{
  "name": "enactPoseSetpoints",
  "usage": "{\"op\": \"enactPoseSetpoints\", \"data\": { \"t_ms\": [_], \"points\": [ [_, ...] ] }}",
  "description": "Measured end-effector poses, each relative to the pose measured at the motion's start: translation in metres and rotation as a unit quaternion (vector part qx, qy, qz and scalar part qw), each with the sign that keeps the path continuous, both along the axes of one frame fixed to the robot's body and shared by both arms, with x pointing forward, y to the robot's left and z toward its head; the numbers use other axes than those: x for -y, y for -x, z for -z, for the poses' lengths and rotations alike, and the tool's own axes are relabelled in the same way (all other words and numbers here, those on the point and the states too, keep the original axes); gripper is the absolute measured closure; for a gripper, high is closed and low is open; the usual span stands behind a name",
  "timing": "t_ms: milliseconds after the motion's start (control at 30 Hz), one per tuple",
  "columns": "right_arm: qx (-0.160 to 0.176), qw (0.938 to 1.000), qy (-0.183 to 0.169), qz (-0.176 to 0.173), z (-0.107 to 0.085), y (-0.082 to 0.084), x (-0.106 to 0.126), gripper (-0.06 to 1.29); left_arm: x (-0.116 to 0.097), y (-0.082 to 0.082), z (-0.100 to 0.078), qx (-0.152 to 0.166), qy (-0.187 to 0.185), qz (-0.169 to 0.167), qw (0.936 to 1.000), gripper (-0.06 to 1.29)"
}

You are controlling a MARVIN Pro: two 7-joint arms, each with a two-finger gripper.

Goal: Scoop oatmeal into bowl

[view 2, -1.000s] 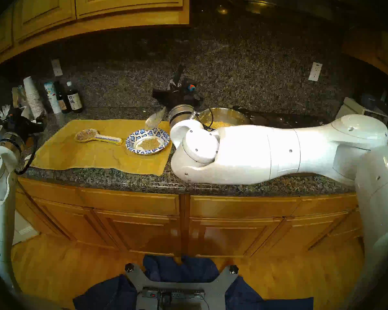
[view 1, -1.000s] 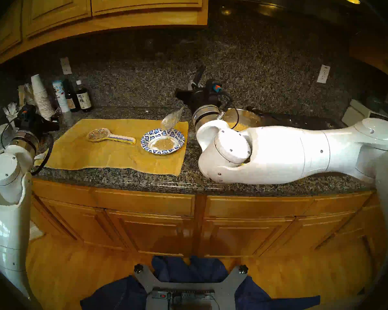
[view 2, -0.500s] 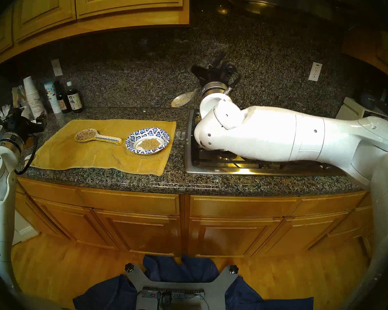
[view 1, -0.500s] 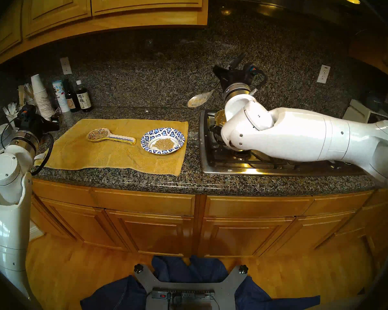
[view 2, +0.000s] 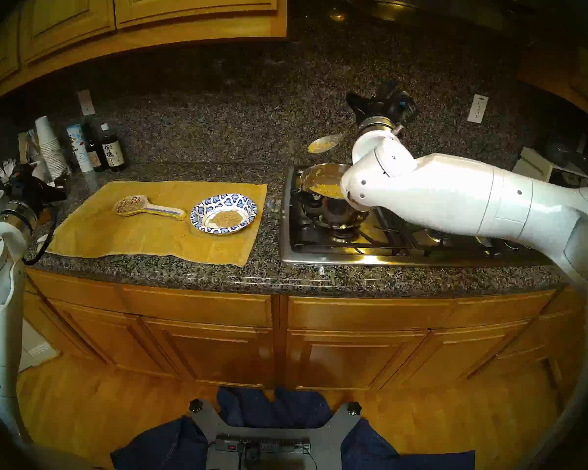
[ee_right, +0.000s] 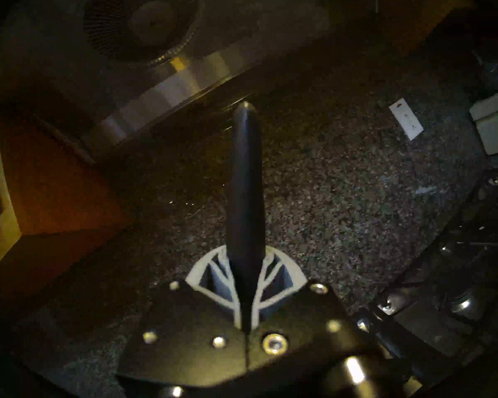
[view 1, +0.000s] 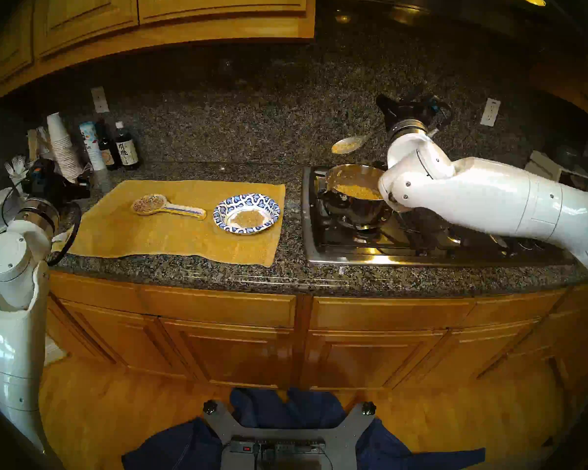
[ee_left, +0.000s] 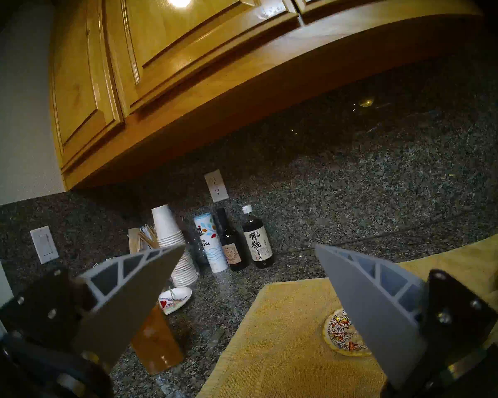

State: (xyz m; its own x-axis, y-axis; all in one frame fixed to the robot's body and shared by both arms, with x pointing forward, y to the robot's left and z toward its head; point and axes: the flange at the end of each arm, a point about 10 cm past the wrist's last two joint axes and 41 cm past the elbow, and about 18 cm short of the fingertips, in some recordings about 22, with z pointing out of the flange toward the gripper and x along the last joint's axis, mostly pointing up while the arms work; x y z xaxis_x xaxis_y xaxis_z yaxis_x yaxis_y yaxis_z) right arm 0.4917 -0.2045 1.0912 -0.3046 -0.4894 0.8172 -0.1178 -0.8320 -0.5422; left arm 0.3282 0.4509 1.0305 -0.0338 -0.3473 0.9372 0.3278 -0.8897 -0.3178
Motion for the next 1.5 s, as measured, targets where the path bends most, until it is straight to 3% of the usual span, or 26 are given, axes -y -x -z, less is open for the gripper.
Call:
{"op": "enactPoseSetpoints", "data": {
  "t_ms": [200, 400, 633, 833, 1133, 1367, 1500],
  "points": [
    [-0.04, 0.9986, 0.015, 0.032, 0.012, 0.009, 0.025, 1.27, 0.0, 0.0, 0.0, 0.0, 0.0, 0.0, 1.0, 0.0],
    [-0.085, 0.9933, 0.046, 0.063, 0.024, 0.026, 0.044, 1.27, 0.0, 0.0, 0.0, 0.0, 0.0, 0.0, 1.0, 0.0],
    [-0.106, 0.9866, 0.112, 0.055, 0.031, 0.055, 0.045, 1.27, 0.0, 0.0, 0.0, 0.0, 0.0, 0.0, 1.0, 0.0],
    [-0.078, 0.9798, 0.182, 0.028, 0.029, 0.072, 0.033, 1.27, 0.0, 0.0, 0.0, 0.0, -0.001, 0.0, 1.0, 0.0],
    [-0.013, 0.9661, 0.258, -0.01, 0.025, 0.075, 0.005, 1.27, 0.0, 0.0, 0.0, 0.001, -0.001, 0.0, 1.0, 0.0],
    [0.029, 0.9494, 0.311, -0.036, 0.031, 0.068, -0.022, 1.27, 0.0, 0.0, -0.001, 0.001, -0.001, 0.001, 1.0, 0.0],
    [0.047, 0.9385, 0.34, -0.034, 0.039, 0.064, -0.031, 1.27, 0.0, 0.0, -0.001, 0.001, -0.002, 0.001, 1.0, 0.0]
  ]
}}
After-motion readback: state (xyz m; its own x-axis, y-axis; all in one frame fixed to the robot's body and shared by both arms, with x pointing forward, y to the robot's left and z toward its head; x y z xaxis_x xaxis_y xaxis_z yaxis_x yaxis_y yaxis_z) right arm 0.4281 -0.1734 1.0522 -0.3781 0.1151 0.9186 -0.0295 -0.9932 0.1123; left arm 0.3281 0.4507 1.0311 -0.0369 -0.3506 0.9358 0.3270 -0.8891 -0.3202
